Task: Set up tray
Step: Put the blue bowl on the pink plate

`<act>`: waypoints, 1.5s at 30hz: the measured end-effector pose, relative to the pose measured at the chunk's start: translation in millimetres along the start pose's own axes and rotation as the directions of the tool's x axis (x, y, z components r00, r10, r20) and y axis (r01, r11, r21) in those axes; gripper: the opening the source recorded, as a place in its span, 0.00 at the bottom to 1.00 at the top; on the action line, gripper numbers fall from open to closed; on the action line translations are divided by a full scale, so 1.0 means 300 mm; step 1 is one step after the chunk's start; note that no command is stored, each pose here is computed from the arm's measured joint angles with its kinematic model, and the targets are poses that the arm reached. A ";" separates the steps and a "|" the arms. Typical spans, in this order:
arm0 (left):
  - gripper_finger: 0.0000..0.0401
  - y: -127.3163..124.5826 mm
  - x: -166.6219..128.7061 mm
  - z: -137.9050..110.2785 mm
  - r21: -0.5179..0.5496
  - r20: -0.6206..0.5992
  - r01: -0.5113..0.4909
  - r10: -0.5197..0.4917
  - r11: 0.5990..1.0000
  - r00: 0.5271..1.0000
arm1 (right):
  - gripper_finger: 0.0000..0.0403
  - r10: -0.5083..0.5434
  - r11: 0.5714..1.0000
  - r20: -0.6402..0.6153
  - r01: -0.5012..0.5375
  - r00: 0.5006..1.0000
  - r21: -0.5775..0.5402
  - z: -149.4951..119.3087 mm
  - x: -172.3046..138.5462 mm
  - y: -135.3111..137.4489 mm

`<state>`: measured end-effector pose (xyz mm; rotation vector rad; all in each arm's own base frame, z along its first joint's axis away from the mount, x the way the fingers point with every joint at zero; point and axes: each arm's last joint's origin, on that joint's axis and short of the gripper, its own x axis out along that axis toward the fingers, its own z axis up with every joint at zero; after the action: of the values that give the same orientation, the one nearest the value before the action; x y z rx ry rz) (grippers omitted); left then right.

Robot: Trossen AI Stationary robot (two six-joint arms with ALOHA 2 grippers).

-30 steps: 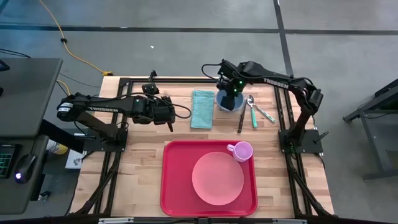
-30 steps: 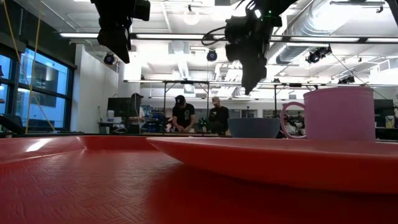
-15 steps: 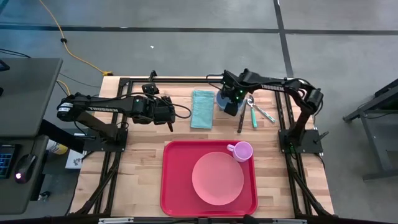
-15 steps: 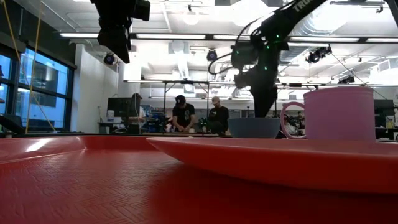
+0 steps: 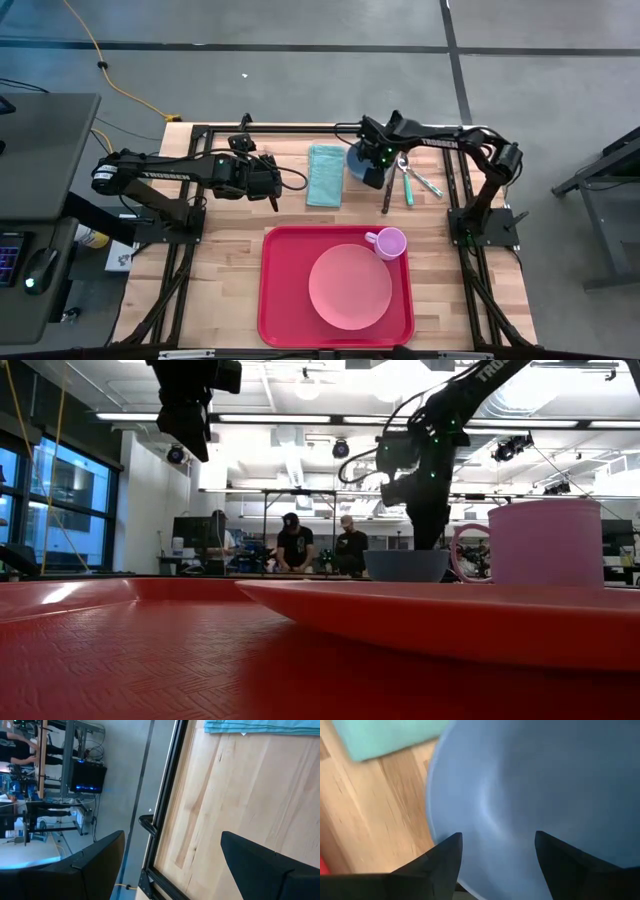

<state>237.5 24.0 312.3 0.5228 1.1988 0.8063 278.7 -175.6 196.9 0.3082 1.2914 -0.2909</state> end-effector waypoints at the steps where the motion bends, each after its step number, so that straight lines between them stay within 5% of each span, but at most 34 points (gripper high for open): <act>1: 0.90 0.000 0.000 0.000 0.000 0.000 0.000 0.000 1.000 1.000 | 0.57 -0.001 1.000 0.003 0.001 1.000 -0.002 0.006 -0.008 0.000; 13: 0.90 0.000 0.000 0.000 0.000 -0.001 0.000 0.000 1.000 1.000 | 0.57 0.090 0.996 0.095 -0.089 0.991 -0.018 0.099 -0.139 0.038; 45: 0.90 -0.002 0.000 0.000 0.000 -0.002 0.025 -0.025 1.000 1.000 | 0.57 0.045 0.998 0.040 -0.043 0.998 -0.037 0.129 -0.036 0.119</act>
<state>237.6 23.6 311.8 0.5058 1.2055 0.7857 324.0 -157.1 219.1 0.2985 1.2471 -0.2353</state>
